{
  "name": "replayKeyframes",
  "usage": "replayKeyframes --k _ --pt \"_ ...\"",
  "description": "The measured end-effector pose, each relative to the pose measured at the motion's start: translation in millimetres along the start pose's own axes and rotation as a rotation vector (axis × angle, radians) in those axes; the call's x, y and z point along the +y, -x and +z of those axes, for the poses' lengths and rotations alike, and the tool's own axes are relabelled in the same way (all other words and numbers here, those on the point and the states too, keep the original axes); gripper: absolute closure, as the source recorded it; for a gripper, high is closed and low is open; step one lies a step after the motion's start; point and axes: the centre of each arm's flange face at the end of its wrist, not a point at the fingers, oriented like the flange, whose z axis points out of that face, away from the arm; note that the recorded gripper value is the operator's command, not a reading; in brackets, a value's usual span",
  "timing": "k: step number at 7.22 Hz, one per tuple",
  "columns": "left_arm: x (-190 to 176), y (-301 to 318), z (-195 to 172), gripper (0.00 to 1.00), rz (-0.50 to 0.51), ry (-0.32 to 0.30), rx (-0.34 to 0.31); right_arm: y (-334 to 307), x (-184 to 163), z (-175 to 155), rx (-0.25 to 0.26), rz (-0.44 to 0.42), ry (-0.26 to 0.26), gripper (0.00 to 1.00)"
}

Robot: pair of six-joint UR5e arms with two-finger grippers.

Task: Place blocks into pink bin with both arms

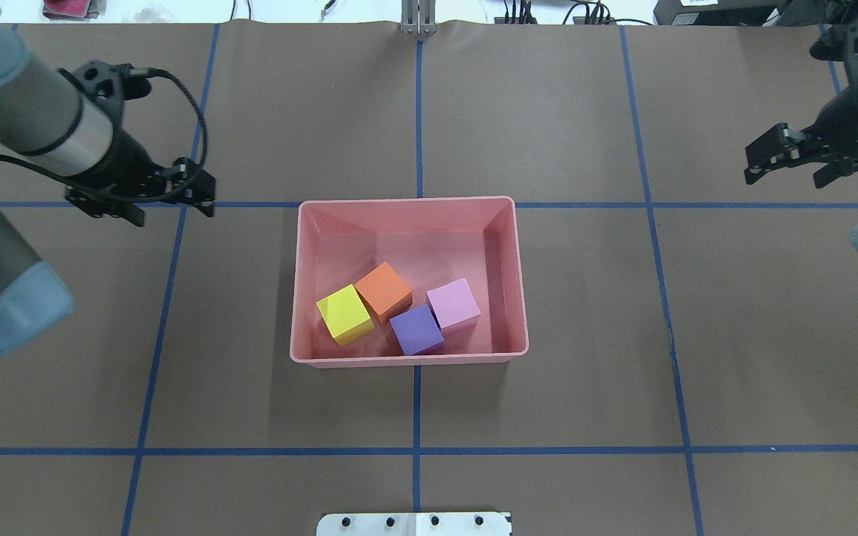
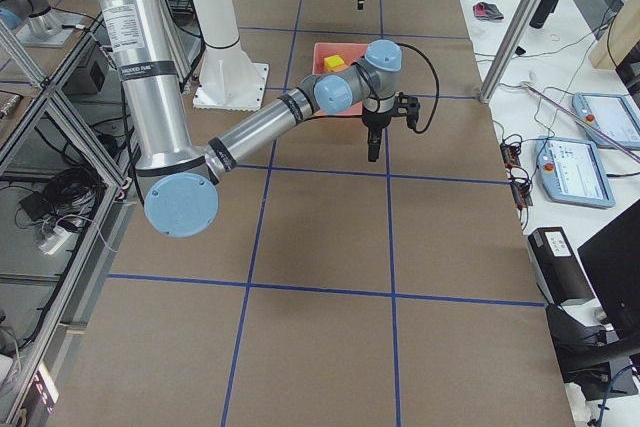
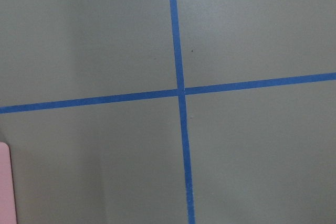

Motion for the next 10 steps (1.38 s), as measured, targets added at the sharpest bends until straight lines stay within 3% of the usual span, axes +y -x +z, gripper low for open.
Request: replayKeyframes --k 2,5,7,10 --pt "-9 129 -30 0.00 0.218 -0.013 -0.072 -87 -10 8 0.024 -0.039 0.032 0.01" --pt "3 273 -65 0.00 0.325 0.012 -0.079 -191 -2 14 0.027 -0.066 0.068 0.01" --pt "8 361 -75 0.00 0.309 0.016 -0.079 -223 10 16 0.018 -0.065 0.082 0.01" --pt "20 402 -67 0.00 0.259 0.041 -0.031 -231 12 12 0.012 -0.078 0.074 0.01"
